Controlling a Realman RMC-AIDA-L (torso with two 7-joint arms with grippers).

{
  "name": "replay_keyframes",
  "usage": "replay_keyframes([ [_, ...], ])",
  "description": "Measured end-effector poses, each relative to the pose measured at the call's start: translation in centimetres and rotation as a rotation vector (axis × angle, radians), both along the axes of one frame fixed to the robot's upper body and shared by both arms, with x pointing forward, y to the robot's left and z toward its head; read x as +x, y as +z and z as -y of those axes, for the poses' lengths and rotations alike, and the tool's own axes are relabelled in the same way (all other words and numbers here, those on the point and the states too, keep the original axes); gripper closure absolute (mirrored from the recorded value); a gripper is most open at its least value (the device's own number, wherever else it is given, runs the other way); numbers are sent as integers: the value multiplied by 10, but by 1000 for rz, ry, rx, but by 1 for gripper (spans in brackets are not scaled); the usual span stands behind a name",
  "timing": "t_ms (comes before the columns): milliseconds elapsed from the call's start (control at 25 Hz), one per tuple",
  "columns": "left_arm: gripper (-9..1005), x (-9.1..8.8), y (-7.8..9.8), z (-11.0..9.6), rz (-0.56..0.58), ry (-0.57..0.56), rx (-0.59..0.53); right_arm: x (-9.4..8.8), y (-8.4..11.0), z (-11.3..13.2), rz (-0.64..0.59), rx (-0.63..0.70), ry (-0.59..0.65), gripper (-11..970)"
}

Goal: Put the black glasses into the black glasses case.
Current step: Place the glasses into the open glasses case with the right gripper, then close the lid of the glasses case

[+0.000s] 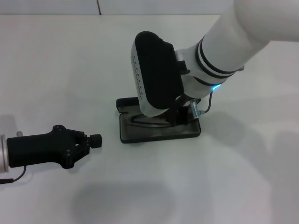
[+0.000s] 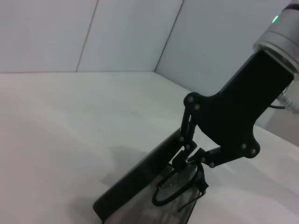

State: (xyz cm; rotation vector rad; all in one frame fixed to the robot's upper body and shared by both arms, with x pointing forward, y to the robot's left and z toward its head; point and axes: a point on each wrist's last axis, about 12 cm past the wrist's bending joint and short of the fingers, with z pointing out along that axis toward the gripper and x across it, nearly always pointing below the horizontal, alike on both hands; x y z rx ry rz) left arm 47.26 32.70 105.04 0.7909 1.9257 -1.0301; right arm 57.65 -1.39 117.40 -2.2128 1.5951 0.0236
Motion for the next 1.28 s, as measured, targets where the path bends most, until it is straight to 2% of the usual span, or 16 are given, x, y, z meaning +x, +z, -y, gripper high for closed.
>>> replay_keyframes([
  [200, 984, 0, -1, 2, -2, -5, 1, -1, 1, -1, 1, 1, 3, 891],
  [440, 984, 0, -1, 2, -3, -6, 2, -2, 0, -2, -1, 2, 9, 730],
  [680, 984, -1, -1, 1, -6, 0, -1, -9, 7, -4, -29, 28, 21, 680],
  [800, 984, -2, -1, 0, -11, 3, -4, -12, 13, -6, -70, 61, 15, 667],
  [960, 984, -1, -1, 0, -20, 13, -14, -11, 29, -1, -201, 164, -41, 650],
  [1040, 984, 1, 2, -2, -24, 25, -26, -5, 39, 8, -262, 236, -95, 641],
  [1160, 984, 4, 7, -5, -23, 44, -47, 14, 56, 35, -331, 397, -218, 628],
  [1280, 984, 9, 13, -8, 3, 58, -59, 34, 63, 82, -387, 609, -353, 615],
])
